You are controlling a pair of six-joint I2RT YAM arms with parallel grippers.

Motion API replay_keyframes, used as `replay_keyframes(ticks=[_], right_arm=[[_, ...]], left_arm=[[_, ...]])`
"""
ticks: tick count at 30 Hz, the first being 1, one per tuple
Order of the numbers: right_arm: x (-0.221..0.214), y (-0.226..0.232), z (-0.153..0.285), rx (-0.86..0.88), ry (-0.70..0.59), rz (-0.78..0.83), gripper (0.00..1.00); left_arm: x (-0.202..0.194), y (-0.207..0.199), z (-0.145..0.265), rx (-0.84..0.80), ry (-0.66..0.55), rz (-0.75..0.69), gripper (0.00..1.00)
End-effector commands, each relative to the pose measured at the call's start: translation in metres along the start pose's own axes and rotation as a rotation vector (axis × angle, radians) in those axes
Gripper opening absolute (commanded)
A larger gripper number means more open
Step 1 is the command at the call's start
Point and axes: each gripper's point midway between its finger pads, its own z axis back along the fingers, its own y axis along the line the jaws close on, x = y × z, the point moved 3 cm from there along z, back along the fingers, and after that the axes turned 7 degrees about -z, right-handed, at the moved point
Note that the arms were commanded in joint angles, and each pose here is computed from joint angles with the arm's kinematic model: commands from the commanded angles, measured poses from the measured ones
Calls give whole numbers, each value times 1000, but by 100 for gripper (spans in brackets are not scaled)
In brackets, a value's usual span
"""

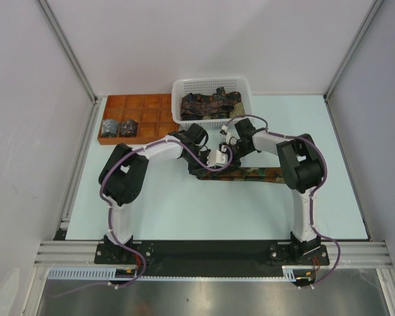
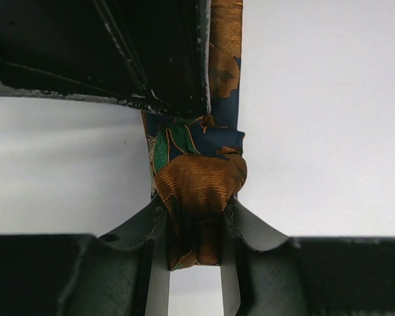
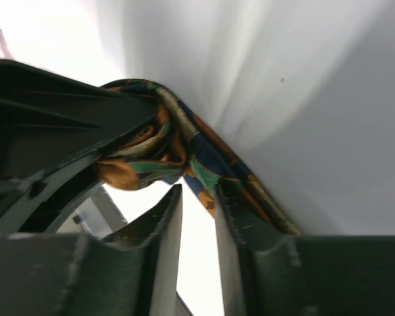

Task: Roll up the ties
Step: Roll the tie at the center of the board.

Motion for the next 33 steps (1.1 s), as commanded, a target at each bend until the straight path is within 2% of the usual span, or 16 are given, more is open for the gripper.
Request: replay_keyframes(ticks=[1, 7, 15, 18, 19, 21, 22, 24, 25, 27, 28, 29, 33], right_arm=[[14, 34, 23, 138, -82, 3, 35], [11, 54, 19, 220, -63, -60, 48], [8, 47, -4, 197, -36, -99, 48], [11, 44, -8, 190, -42, -85, 39], [11, 43, -8, 186, -41, -85, 27], [11, 38, -8, 170, -46, -59, 15], [9, 35, -8, 158, -40, -58, 6], [7, 25, -9, 131, -35, -47, 0], [4, 21, -9, 121, -22, -55, 0], [2, 9, -9, 91, -21, -50, 0], [0, 6, -8, 81, -18, -53, 0], [-1, 1, -8, 72, -18, -58, 0], [-2, -13, -2, 37, -29, -66, 0]], left_arm=[[-2, -4, 12, 2, 12, 31, 17], [-3, 1, 11, 26, 22, 42, 18], [-1, 2, 10, 27, 12, 45, 18], [0, 2, 11, 28, 8, 42, 18], [1, 1, 10, 24, 6, 43, 18], [1, 1, 10, 23, 3, 39, 20], [1, 1, 11, 24, 1, 39, 21], [3, 2, 12, 25, -5, 40, 26], [4, 2, 12, 24, -10, 41, 27], [6, 3, 14, 29, -18, 43, 37], [7, 4, 15, 31, -26, 51, 43], [10, 4, 17, 32, -42, 51, 56], [22, 15, 32, 88, -127, 68, 75]])
